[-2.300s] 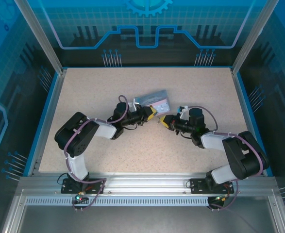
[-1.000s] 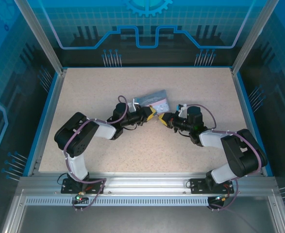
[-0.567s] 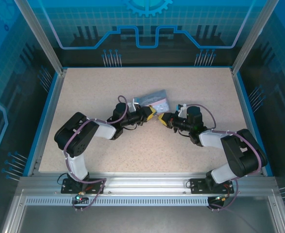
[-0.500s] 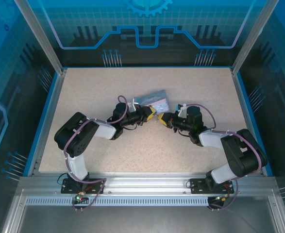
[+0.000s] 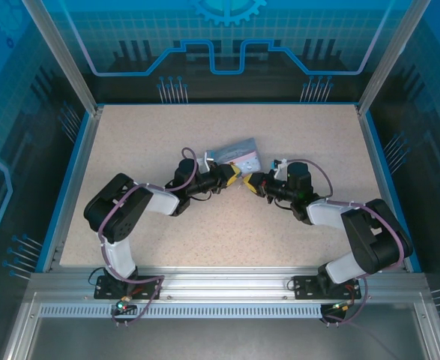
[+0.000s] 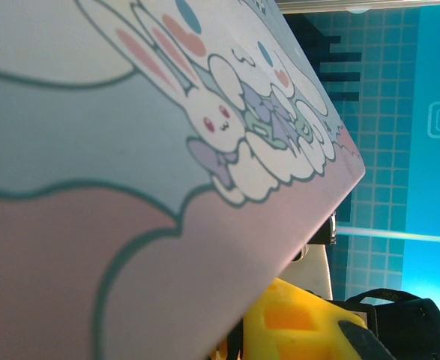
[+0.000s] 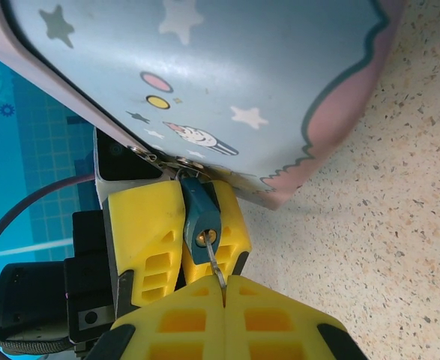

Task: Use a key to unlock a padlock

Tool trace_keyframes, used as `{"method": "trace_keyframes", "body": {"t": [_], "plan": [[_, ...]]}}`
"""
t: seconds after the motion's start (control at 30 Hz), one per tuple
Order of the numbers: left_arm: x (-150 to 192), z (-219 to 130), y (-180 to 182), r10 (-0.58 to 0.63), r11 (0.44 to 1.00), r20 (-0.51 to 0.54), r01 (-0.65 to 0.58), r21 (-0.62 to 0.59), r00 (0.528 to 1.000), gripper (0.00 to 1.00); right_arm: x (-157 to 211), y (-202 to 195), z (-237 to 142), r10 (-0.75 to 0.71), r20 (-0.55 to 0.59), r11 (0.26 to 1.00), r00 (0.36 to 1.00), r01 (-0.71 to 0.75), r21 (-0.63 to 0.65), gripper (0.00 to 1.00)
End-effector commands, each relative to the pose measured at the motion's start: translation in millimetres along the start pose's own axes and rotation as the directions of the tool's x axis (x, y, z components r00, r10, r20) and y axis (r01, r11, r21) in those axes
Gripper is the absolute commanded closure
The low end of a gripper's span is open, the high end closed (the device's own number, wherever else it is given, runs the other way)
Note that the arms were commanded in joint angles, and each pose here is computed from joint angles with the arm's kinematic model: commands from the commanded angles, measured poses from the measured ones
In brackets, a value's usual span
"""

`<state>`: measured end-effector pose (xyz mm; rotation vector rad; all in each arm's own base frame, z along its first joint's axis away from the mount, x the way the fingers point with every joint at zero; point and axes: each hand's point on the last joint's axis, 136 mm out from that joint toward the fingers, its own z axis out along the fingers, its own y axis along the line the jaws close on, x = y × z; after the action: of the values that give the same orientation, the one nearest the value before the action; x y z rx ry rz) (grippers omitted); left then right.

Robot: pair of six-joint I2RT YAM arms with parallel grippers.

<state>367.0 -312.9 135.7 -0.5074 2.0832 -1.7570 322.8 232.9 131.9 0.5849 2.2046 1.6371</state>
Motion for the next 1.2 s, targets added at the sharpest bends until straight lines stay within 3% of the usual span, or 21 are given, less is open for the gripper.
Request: {"method": "trace_keyframes", "body": {"t": [0.0, 0.83, 1.17], "plan": [[1, -5, -33, 0.046, 0.995, 0.016, -0.048, 0.091, 0.999, 1.0, -2, 12, 5, -0.03, 0.011, 0.999, 0.999, 0.031, -0.026, 1.0], [7, -7, -52, -0.02, 0.984, 0.031, 0.014, 0.18, 0.999, 1.0, -16, -3, 13, -0.099, -0.038, 0.992, 0.994, 0.095, -0.088, 1.0], [8, -6, -49, -0.013, 0.986, 0.028, 0.008, 0.164, 1.0, 1.0, -20, 19, 11, -0.112, -0.049, 0.987, 0.992, 0.106, -0.118, 1.0]]}}
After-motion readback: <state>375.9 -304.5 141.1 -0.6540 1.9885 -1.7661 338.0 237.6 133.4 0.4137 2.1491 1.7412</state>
